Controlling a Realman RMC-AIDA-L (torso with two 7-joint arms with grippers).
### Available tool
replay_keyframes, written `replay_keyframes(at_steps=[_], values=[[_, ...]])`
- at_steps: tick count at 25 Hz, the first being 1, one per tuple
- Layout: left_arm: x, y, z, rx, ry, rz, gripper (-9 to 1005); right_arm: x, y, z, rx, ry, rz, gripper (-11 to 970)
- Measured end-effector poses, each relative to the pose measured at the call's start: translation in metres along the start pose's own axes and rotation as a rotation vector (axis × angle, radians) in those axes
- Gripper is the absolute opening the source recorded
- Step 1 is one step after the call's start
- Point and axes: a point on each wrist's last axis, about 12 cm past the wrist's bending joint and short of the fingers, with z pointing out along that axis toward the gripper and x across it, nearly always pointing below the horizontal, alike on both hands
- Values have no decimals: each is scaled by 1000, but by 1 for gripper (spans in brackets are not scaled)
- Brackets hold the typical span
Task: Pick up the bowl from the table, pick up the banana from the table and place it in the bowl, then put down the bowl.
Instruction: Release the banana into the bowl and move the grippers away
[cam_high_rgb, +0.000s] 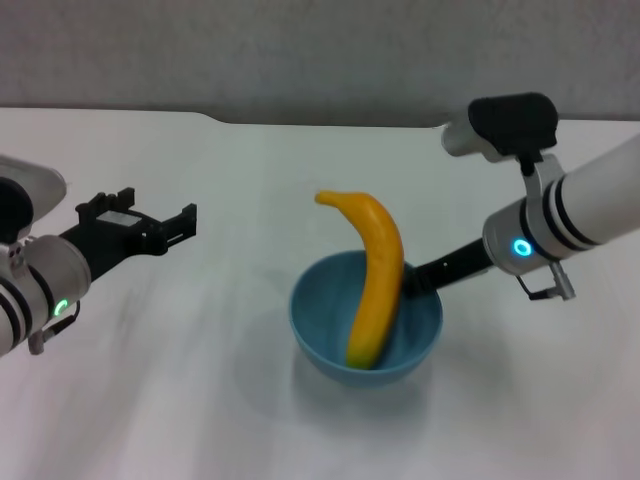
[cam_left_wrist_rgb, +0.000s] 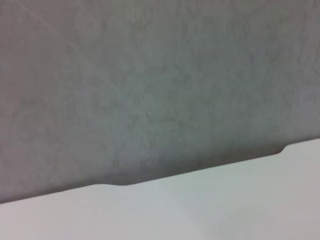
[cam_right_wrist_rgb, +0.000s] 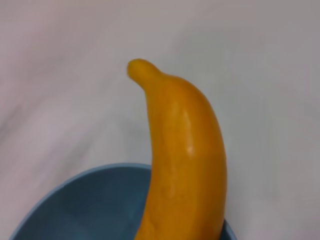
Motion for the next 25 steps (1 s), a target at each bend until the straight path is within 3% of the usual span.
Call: replay_keyframes(at_steps=[6,25], values=[[7,-5,-1,-8,16,20,906,16,-7,4,1,14,39,36],[10,-3,-2,-30,17,-11,906,25,-16,5,24,7,63,45]])
